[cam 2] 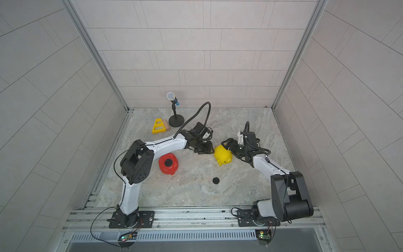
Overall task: Close piggy banks
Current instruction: Adjust the piggy bank at the center of the board.
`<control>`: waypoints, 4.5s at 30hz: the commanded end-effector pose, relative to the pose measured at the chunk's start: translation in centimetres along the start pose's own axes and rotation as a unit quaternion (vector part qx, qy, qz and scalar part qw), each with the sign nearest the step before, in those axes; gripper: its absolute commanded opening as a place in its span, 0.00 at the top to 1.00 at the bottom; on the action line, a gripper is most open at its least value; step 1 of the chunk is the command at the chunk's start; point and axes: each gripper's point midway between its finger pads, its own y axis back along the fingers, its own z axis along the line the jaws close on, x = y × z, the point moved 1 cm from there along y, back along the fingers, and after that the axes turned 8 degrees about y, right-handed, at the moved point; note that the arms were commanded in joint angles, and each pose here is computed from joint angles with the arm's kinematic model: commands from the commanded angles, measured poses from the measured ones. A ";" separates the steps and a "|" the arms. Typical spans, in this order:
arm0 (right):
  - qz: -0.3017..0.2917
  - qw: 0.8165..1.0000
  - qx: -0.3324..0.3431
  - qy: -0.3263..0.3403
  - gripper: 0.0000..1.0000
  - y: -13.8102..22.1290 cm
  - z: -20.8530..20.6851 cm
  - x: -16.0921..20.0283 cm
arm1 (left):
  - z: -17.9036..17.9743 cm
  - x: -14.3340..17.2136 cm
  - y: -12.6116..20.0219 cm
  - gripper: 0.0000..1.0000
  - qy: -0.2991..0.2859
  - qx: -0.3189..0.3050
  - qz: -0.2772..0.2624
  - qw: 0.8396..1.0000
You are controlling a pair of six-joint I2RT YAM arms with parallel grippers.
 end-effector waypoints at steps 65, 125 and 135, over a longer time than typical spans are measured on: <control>0.074 0.962 0.154 0.214 0.13 7.7 2.1 5.3 | -1.1 -3.0 5.5 0.59 -0.048 -0.026 -0.048 0.997; 0.167 0.891 0.327 0.268 0.09 6.1 -4.8 8.3 | -2.9 -4.1 1.2 0.54 -0.060 0.007 0.008 0.998; 0.147 0.894 0.353 0.233 0.12 6.7 -6.3 7.2 | -3.8 -5.2 2.0 0.53 -0.061 0.009 -0.013 0.998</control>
